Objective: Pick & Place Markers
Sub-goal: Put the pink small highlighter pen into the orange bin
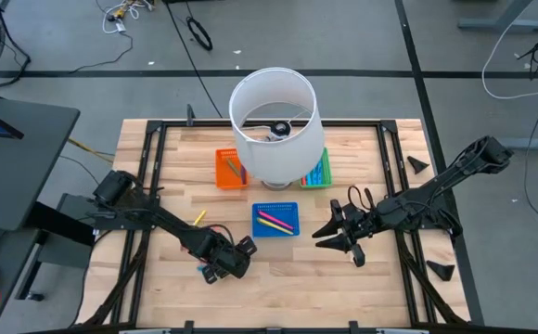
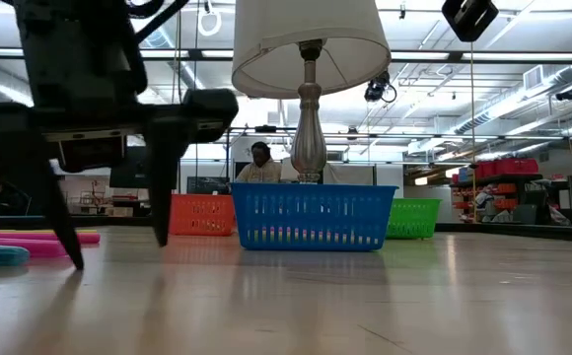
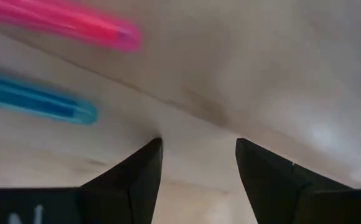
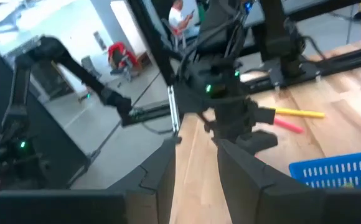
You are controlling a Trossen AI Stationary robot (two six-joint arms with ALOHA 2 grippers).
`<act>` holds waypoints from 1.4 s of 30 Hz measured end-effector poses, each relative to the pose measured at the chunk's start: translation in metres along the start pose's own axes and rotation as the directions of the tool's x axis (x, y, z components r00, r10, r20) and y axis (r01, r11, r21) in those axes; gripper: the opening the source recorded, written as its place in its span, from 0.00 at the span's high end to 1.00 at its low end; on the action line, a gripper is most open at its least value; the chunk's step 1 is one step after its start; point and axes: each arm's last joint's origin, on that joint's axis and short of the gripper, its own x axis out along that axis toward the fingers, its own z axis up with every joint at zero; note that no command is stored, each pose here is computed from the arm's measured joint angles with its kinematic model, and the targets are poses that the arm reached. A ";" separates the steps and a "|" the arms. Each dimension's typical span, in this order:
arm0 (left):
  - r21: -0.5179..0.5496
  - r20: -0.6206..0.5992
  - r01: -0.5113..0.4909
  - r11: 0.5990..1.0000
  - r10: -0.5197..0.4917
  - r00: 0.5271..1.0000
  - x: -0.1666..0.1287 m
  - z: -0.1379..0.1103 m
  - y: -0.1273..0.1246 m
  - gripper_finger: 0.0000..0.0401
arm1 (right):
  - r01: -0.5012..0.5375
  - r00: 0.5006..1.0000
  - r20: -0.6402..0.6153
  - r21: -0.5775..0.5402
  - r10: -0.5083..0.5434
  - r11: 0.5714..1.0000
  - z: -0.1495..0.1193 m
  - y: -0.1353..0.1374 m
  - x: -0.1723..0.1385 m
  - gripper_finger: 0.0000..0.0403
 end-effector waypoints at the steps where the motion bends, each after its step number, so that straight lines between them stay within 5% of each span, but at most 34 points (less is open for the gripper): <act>1: -0.001 -0.014 -0.006 1.000 0.006 1.000 0.002 -0.001 0.000 0.48 | -0.008 1.000 -0.016 -0.005 0.008 1.000 -0.001 0.000 0.000 0.71; 10: -0.069 -0.023 -0.050 0.996 0.049 0.999 0.003 -0.001 -0.003 0.48 | -0.050 0.993 -0.112 -0.013 0.049 0.999 -0.008 -0.001 0.000 0.71; 24: -0.078 0.047 -0.166 0.983 0.170 0.984 -0.024 -0.026 -0.002 0.48 | -0.084 0.995 -0.059 0.006 0.084 0.996 0.002 0.002 -0.008 0.71; 29: -0.018 0.073 -0.145 0.989 0.146 0.987 -0.034 -0.034 -0.005 0.48 | -0.128 0.991 0.027 -0.136 0.133 0.982 0.025 0.006 -0.041 0.71; 33: -0.010 0.101 -0.157 0.988 0.157 0.982 -0.038 -0.036 0.000 0.48 | -0.023 0.994 0.098 -0.192 0.042 0.981 0.036 -0.001 -0.076 0.71; 42: -0.033 0.108 -0.156 0.987 0.158 0.982 -0.040 -0.038 0.001 0.48 | 0.023 0.965 0.259 -0.205 0.032 0.978 0.018 -0.027 -0.144 0.71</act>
